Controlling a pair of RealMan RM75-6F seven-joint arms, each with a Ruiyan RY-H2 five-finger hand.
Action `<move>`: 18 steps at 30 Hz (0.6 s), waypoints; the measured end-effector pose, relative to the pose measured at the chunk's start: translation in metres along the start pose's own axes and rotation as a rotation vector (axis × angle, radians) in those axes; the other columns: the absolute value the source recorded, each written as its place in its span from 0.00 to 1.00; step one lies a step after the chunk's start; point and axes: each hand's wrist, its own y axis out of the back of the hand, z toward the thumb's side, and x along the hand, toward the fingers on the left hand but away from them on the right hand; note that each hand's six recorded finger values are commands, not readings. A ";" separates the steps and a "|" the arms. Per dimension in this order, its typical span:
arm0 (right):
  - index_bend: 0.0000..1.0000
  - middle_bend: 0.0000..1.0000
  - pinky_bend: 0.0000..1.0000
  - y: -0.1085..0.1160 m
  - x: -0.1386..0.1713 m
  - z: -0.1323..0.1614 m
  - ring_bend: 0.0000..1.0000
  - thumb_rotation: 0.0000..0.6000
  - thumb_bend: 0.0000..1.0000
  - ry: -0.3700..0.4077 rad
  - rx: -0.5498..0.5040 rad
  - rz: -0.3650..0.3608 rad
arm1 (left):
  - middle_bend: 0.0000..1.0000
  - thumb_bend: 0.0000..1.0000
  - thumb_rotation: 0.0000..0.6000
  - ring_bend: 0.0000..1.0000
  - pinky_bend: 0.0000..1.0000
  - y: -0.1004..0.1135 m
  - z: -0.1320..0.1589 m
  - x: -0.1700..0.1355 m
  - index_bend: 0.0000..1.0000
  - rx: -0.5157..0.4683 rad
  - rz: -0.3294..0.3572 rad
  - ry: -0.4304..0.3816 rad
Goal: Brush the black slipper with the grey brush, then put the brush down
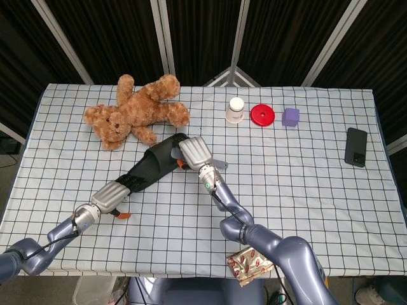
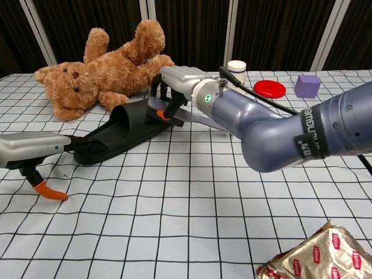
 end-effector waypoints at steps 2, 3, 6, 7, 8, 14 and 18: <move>0.80 0.68 0.54 0.002 0.001 -0.007 0.59 1.00 0.46 -0.011 0.009 -0.004 | 0.05 0.30 0.96 0.06 0.07 0.000 0.001 -0.002 0.05 0.000 0.003 -0.001; 0.80 0.68 0.54 0.004 0.001 -0.011 0.59 1.00 0.46 -0.015 0.014 -0.008 | 0.04 0.29 0.95 0.06 0.07 0.001 0.001 -0.003 0.05 0.000 0.006 -0.003; 0.80 0.68 0.54 0.008 0.003 -0.014 0.59 1.00 0.46 -0.015 0.016 -0.019 | 0.03 0.20 0.92 0.06 0.07 0.003 0.004 -0.006 0.03 -0.002 0.017 -0.010; 0.80 0.68 0.54 0.009 0.004 -0.014 0.59 1.00 0.46 -0.013 0.017 -0.024 | 0.03 0.15 0.90 0.05 0.07 0.004 0.004 -0.006 0.02 -0.003 0.022 -0.013; 0.80 0.68 0.54 0.011 0.005 -0.014 0.59 1.00 0.46 -0.009 0.018 -0.029 | 0.02 0.11 0.88 0.05 0.07 0.005 0.005 -0.007 0.00 -0.002 0.029 -0.017; 0.80 0.68 0.54 0.027 0.019 -0.010 0.59 1.00 0.46 0.035 0.036 -0.083 | 0.00 0.04 0.69 0.01 0.07 0.018 0.016 -0.019 0.00 -0.015 0.112 -0.065; 0.80 0.68 0.54 0.041 0.038 -0.012 0.59 1.00 0.46 0.057 0.045 -0.121 | 0.00 0.04 0.58 0.00 0.07 0.032 0.027 -0.036 0.00 -0.034 0.199 -0.121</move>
